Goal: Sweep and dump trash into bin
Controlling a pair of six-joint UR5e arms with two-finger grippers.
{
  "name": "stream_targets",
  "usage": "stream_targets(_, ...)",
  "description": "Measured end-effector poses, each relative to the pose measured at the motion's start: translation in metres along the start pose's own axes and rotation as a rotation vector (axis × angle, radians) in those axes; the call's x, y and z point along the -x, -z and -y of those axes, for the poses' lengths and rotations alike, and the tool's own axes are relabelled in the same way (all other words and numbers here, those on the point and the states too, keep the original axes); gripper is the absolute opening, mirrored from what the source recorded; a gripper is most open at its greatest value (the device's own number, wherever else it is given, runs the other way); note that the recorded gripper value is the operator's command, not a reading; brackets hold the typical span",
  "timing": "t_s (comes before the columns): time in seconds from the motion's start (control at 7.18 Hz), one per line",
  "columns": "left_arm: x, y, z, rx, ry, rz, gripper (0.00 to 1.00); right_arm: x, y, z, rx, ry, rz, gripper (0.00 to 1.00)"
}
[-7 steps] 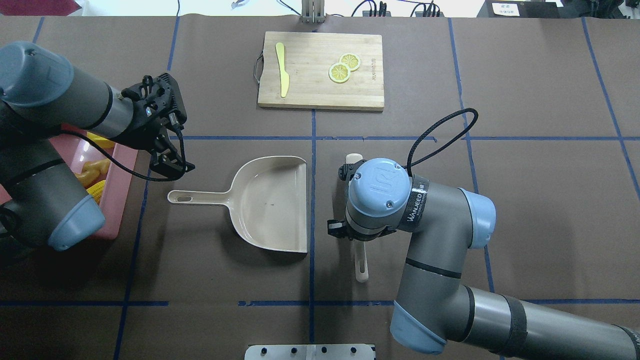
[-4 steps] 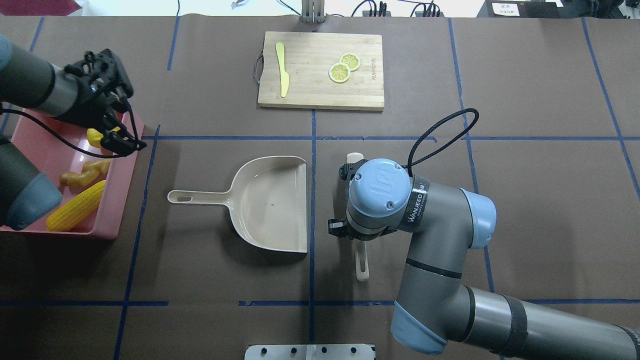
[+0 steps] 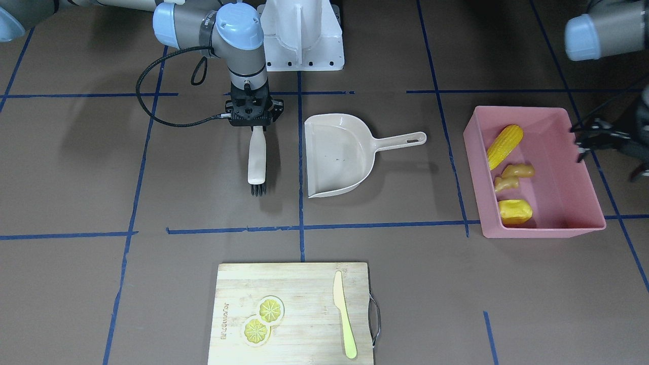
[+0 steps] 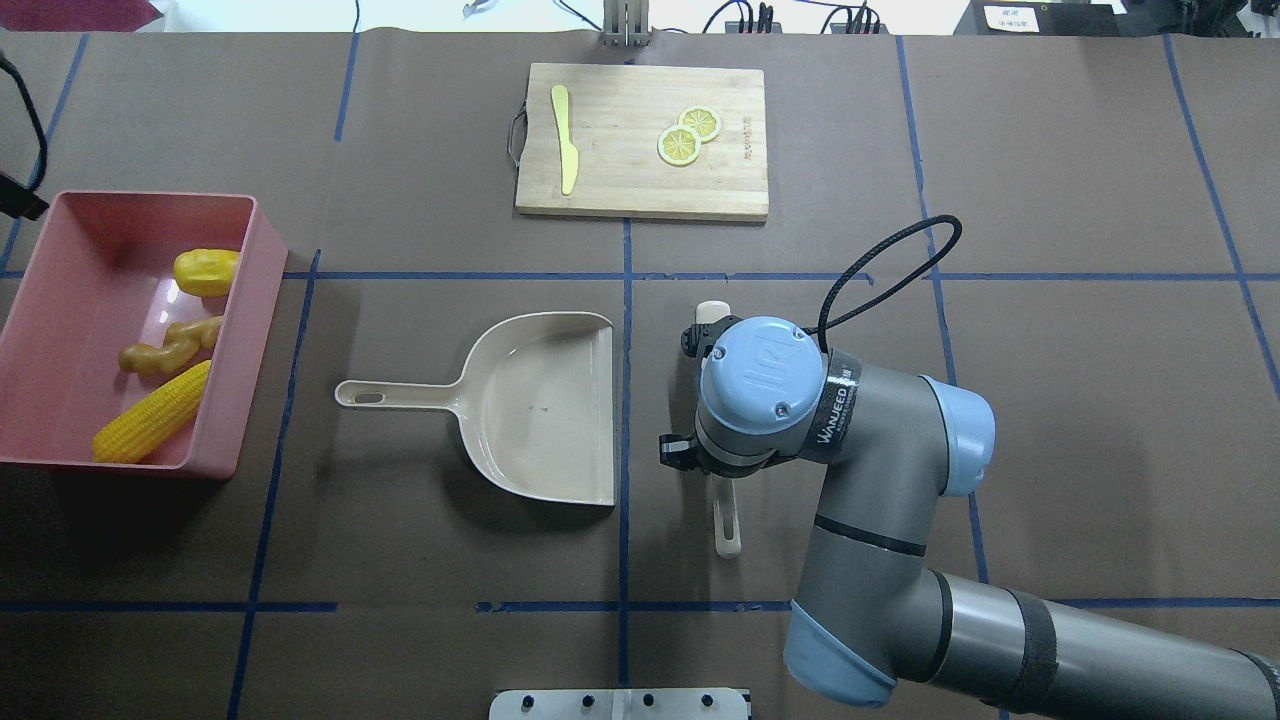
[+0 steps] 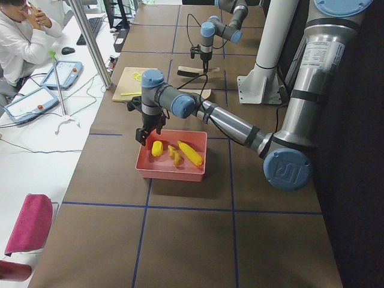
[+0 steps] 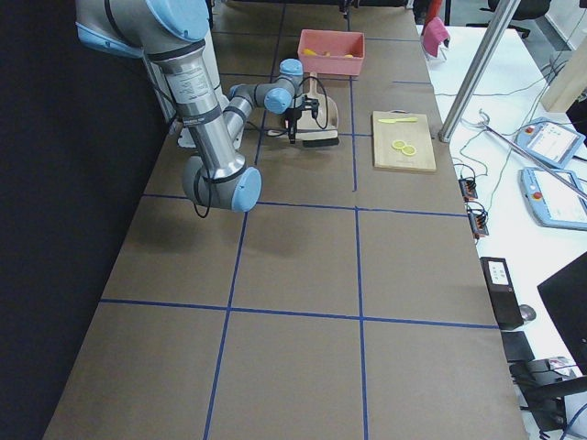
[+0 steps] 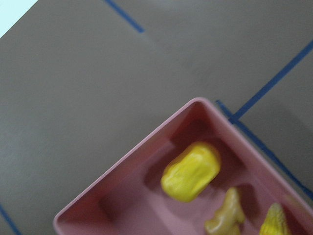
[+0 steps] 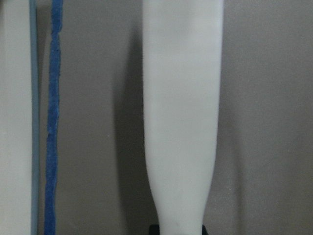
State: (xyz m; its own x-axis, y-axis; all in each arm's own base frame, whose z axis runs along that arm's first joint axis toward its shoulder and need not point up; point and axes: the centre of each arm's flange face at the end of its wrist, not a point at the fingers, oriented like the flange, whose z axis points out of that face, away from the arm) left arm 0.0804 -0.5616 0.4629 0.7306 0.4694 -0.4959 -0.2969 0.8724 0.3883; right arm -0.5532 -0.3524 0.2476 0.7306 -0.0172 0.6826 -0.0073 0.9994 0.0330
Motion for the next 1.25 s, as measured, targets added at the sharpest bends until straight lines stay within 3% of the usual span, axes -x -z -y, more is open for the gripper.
stream_targets(0.28, 0.098, -0.017, -0.049, 0.073, 0.245, -0.123, 1.00, -0.001, 0.002, 0.002, -0.004, 0.000, 0.001, 0.00)
stream_targets(0.56, 0.154, -0.025, -0.105, 0.080, 0.367, -0.177, 1.00, -0.001, 0.011, 0.004, -0.014, 0.006, 0.016, 0.00)
stream_targets(0.84, 0.172, -0.031, -0.149, 0.083, 0.387, -0.185, 1.00, -0.007, 0.023, 0.016, -0.024, -0.001, 0.029, 0.00)
stream_targets(1.25, 0.171, -0.034, -0.168, 0.048, 0.350, -0.168, 1.00, -0.066, 0.053, 0.052, 0.001, 0.014, 0.051, 0.00)
